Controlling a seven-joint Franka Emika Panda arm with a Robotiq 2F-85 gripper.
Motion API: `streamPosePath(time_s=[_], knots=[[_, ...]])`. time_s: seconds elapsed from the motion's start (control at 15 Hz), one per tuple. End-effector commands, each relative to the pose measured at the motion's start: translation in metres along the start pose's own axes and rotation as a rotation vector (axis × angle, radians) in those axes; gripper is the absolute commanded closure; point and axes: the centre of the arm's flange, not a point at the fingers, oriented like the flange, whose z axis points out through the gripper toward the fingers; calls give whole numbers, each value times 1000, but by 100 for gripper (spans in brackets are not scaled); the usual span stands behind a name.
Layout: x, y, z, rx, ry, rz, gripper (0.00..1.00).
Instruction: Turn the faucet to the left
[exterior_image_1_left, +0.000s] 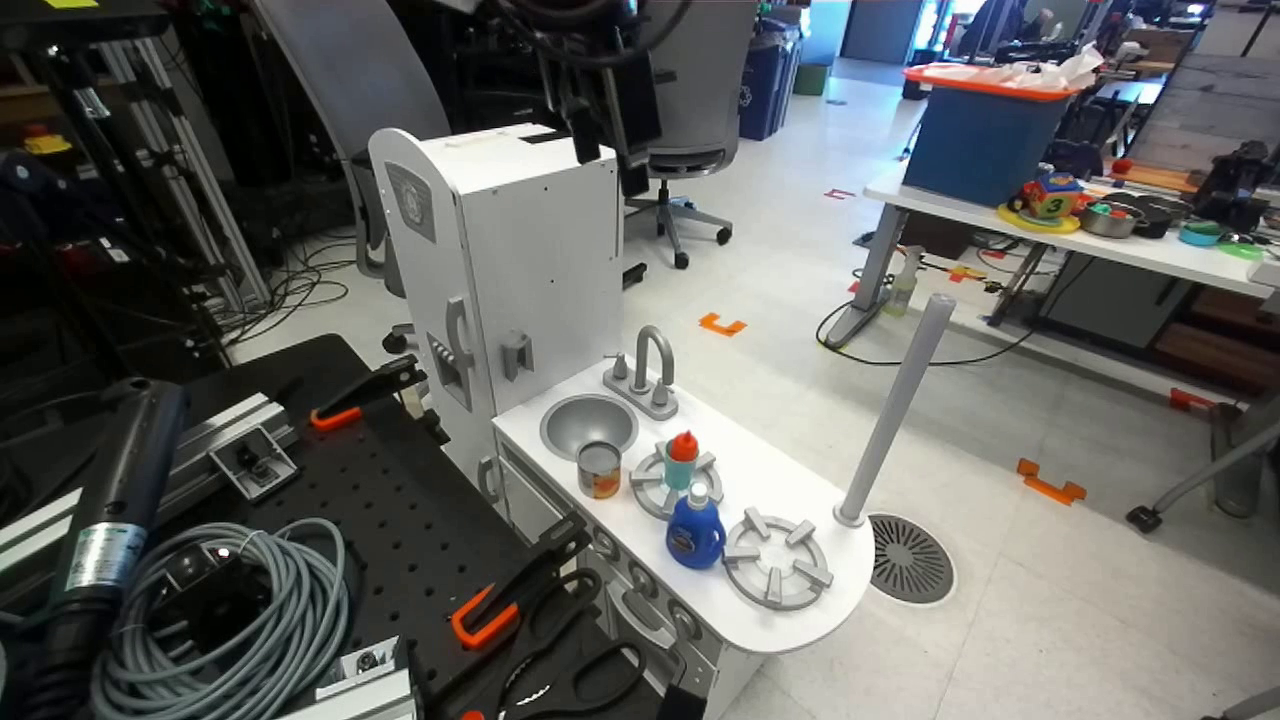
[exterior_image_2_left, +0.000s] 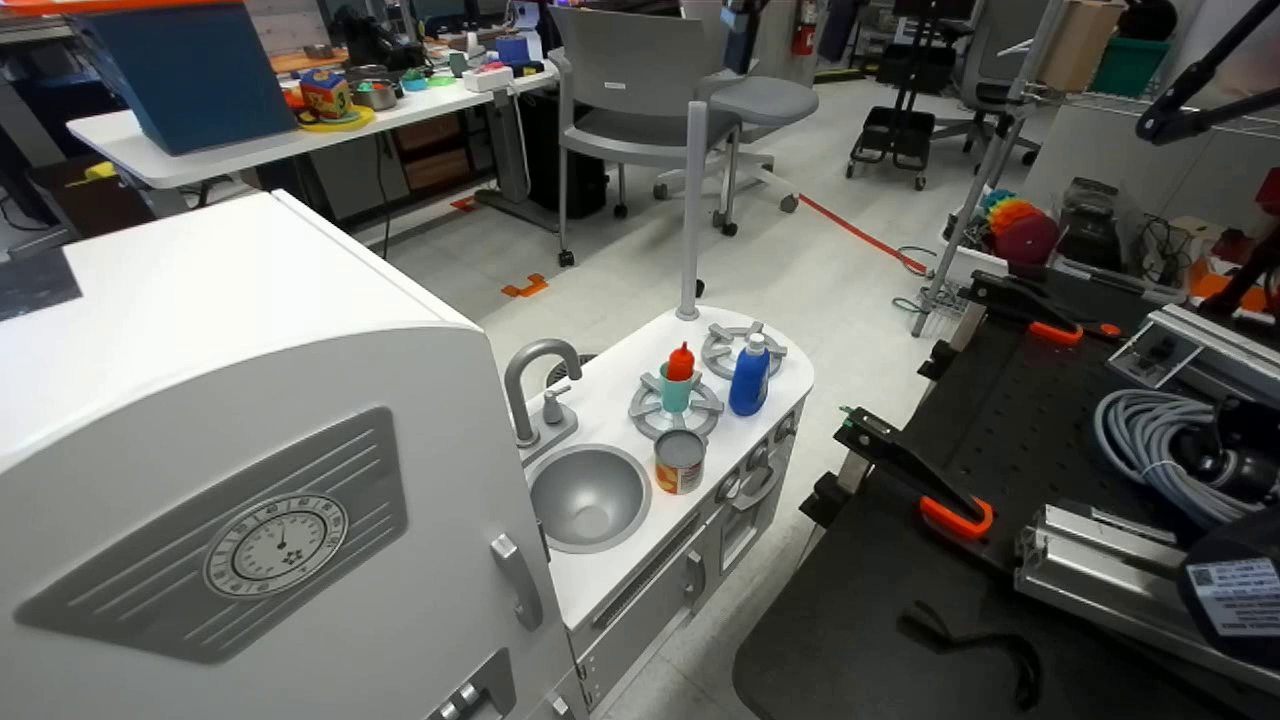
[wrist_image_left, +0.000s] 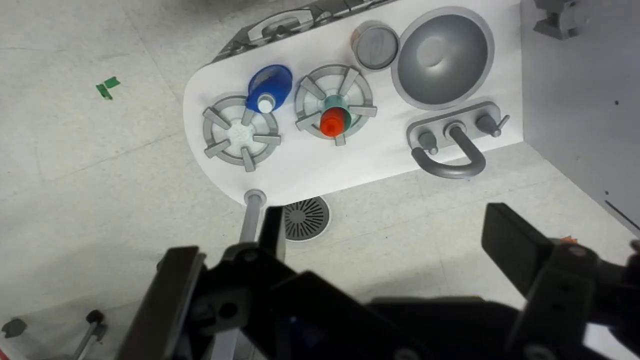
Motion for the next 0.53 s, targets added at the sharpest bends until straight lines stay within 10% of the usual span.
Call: streamPosePath(time_s=[0.0, 0.47], knots=[[69, -17, 60, 21, 32, 55, 0], [153, -46, 175, -3, -32, 79, 0]])
